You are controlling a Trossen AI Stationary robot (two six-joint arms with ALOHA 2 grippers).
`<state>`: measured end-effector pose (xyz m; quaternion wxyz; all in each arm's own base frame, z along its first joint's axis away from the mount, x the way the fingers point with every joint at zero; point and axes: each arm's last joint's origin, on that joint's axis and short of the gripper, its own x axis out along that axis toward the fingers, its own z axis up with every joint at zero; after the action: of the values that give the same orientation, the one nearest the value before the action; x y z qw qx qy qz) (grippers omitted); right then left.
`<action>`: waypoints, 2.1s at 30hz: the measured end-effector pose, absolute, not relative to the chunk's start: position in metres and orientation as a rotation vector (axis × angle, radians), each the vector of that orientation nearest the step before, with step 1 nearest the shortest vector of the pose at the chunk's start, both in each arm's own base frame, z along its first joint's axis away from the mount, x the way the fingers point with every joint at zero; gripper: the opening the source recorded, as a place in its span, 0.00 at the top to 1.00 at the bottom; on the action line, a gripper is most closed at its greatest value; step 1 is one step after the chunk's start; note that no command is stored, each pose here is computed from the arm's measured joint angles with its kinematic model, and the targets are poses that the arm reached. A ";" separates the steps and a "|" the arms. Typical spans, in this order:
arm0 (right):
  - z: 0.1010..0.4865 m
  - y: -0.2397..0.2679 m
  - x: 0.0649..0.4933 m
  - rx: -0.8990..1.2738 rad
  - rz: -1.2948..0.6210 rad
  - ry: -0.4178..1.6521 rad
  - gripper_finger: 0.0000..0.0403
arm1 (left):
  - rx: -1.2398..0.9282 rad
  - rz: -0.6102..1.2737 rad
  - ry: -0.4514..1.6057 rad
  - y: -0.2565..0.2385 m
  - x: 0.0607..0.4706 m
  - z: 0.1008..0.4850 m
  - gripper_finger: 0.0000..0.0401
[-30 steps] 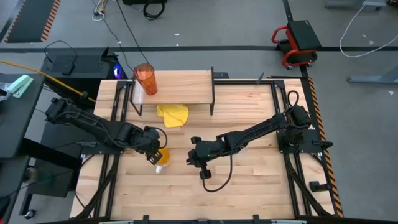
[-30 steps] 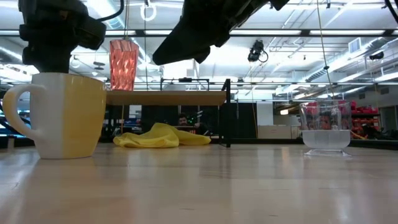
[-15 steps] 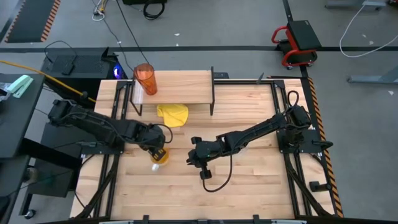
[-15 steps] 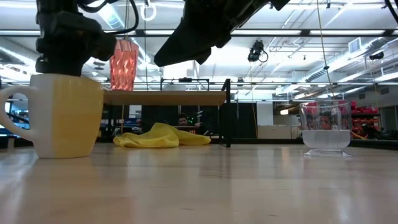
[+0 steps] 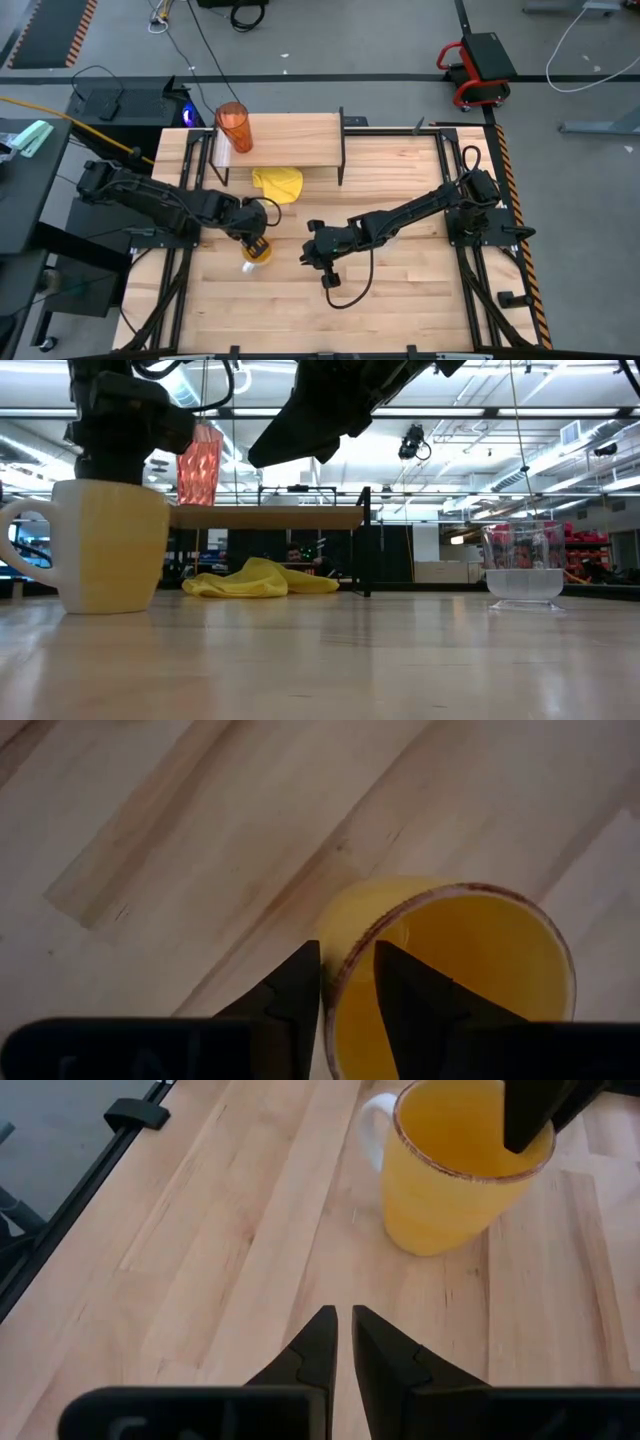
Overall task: Stack small to large cups/mugs on shelf
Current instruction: Put the yellow mug on the shelf
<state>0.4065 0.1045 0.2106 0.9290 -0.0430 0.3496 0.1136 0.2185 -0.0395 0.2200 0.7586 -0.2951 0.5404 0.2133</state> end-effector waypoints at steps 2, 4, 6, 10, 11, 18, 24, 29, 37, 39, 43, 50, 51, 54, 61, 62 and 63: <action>0.211 0.104 0.406 -0.088 0.233 0.716 0.89 | -0.652 0.476 1.173 -0.036 0.219 0.220 0.74; 0.211 0.104 0.406 -0.088 0.233 0.716 0.89 | -0.660 0.486 1.170 -0.033 0.220 0.220 0.75; 0.211 0.104 0.406 -0.088 0.233 0.716 0.89 | -0.667 0.491 1.168 -0.031 0.220 0.220 0.76; 0.210 0.104 0.406 -0.088 0.233 0.718 0.89 | -0.686 0.484 1.176 -0.031 0.220 0.220 0.82; 0.210 0.104 0.406 -0.088 0.233 0.718 0.89 | -0.691 0.481 1.179 -0.031 0.220 0.220 0.85; 0.209 0.104 0.405 -0.090 0.232 0.732 0.89 | -0.667 0.472 1.181 -0.030 0.220 0.220 0.96; 0.206 0.103 0.402 -0.095 0.230 0.783 0.89 | -0.676 0.493 1.167 -0.020 0.222 0.223 0.93; 0.205 0.104 0.401 -0.082 0.224 0.795 0.91 | -0.688 0.484 1.132 -0.017 0.227 0.231 0.96; 0.203 0.111 0.403 -0.099 0.253 0.687 0.92 | -0.692 0.478 1.149 -0.024 0.227 0.229 0.95; 0.196 0.112 0.402 -0.093 0.257 0.638 0.92 | -0.694 0.475 1.147 -0.025 0.227 0.229 0.96; 0.173 0.109 0.392 -0.067 0.253 0.566 0.92 | -0.688 0.481 1.144 -0.025 0.227 0.229 0.96; 0.150 0.104 0.374 -0.007 0.175 0.301 0.92 | -0.676 0.509 1.177 -0.026 0.233 0.220 0.95; 0.147 0.103 0.374 -0.008 0.165 0.298 0.92 | -0.673 0.513 1.185 -0.026 0.234 0.219 0.96; 0.147 0.101 0.377 -0.002 0.152 0.287 0.94 | -0.671 0.507 1.188 -0.026 0.235 0.218 0.96; 0.128 0.103 0.410 -0.015 0.151 0.312 0.99 | -0.669 0.499 1.176 -0.026 0.236 0.218 0.93; 0.126 0.104 0.417 -0.019 0.151 0.307 0.99 | -0.669 0.497 1.170 -0.026 0.237 0.218 0.94; 0.125 0.105 0.423 -0.021 0.150 0.311 0.99 | -0.671 0.494 1.164 -0.026 0.238 0.218 0.94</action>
<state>0.4227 0.1047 0.1246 0.9851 -0.0105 0.1548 0.0748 0.2377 -0.0262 0.2182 0.7547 -0.3075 0.5335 0.2263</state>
